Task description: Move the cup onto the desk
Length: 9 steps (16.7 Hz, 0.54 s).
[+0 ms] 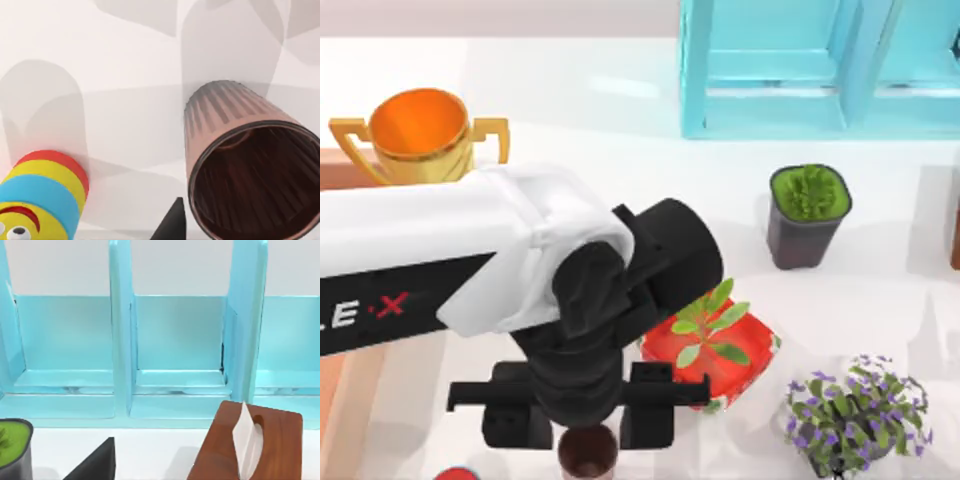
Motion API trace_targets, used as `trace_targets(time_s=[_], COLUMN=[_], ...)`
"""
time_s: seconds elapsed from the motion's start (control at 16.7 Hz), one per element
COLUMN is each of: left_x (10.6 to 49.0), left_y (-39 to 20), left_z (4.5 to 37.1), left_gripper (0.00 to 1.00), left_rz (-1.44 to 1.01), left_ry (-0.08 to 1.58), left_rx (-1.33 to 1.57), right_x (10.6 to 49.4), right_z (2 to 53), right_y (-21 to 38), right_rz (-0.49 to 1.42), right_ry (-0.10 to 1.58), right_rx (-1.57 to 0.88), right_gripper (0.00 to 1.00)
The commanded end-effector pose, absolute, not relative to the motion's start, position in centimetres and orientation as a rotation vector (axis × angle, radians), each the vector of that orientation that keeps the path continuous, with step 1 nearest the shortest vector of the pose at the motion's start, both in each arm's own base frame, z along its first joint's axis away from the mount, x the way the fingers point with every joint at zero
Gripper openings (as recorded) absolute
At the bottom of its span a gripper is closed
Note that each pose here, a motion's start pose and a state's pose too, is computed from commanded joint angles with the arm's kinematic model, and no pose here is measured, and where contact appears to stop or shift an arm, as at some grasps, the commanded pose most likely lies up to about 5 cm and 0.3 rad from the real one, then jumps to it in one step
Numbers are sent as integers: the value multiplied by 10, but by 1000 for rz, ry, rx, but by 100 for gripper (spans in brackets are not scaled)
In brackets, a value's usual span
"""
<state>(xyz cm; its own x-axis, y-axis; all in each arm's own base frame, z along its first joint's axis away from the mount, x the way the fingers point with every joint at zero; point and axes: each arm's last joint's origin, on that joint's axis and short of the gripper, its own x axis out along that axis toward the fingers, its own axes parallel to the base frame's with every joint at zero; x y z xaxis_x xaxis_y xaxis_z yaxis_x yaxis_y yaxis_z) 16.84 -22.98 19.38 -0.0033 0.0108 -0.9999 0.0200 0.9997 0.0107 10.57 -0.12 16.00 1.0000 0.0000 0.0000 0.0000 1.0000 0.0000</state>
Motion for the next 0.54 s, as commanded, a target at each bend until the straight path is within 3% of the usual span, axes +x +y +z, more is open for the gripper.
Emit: trace_targets(time_s=[0.18,0.54], left_x=[168,168], left_y=[-230,-230], left_z=[194,194], left_gripper=[98,100], left_rz=[-7,-7], left_ry=[1574,1574], left_rx=[24,24], right_x=[106,106], right_z=[160,160], right_y=[-1,-1], right_rz=[0,0], right_ry=[0,0], right_rx=[0,0], right_gripper=[100,100])
